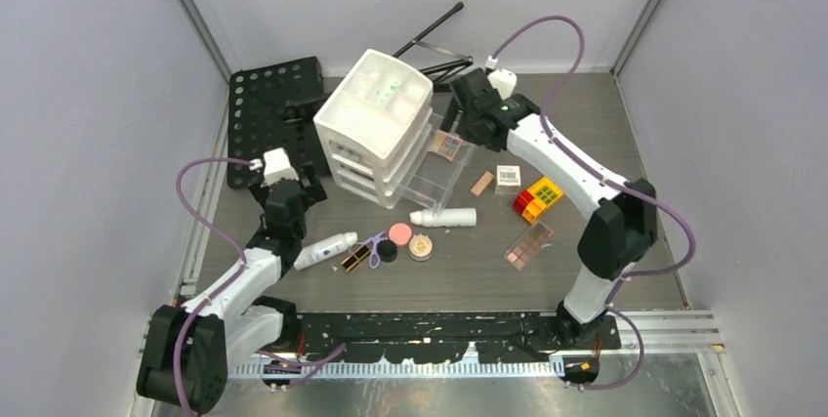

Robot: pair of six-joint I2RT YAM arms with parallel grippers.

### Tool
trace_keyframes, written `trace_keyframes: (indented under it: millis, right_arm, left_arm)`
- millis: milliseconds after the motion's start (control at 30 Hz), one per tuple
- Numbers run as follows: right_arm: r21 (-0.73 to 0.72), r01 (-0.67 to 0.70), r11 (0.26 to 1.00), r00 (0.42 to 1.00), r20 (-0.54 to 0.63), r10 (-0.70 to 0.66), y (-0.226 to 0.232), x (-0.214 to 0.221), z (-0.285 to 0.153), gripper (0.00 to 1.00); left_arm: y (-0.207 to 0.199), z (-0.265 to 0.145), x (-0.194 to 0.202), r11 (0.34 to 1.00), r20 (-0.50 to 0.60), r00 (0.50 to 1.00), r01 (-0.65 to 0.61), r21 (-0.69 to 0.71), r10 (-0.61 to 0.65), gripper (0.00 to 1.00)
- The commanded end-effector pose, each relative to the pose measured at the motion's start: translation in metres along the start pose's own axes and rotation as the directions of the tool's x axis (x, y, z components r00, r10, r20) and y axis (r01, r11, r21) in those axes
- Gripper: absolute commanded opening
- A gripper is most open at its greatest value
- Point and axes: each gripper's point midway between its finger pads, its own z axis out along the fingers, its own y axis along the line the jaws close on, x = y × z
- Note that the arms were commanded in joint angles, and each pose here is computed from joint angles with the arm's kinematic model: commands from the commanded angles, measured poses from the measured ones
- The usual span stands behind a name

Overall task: Organize the makeup
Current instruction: Place the makeup in the drawer, then pick up the makeup from the center of the board.

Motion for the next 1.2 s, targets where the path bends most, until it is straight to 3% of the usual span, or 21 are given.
trace_keyframes:
  millis: [0,167,433,767,1167]
  right_arm:
    - [0.039,-0.027,0.999,0.999,0.040,0.026,-0.054,-0.020,-0.025,0.89]
    - [0.116,-0.014,0.993,1.000,0.018,0.012,-0.115,0.006,-0.038,0.89]
    - [0.218,-0.085,0.972,0.993,-0.066,0.102,-0.168,0.063,-0.054,0.95]
    - [0.300,-0.160,0.940,0.964,-0.159,0.215,-0.205,0.136,-0.047,0.95]
    - [0.407,-0.110,0.907,0.948,-0.231,0.219,-0.232,0.189,-0.010,0.96]
  left_arm:
    - [-0.008,0.004,-0.028,0.999,0.072,0.996,0.049,0.007,-0.049,0.94]
    - [-0.008,0.004,-0.028,0.999,0.072,0.996,0.052,0.008,-0.053,0.94]
    - [-0.010,0.007,-0.027,0.999,0.059,0.997,0.048,0.008,-0.048,0.94]
    - [-0.012,0.007,-0.027,0.999,0.057,0.997,0.047,0.013,-0.048,0.94]
    - [-0.014,0.009,-0.027,0.999,0.052,0.998,0.041,0.018,-0.042,0.94]
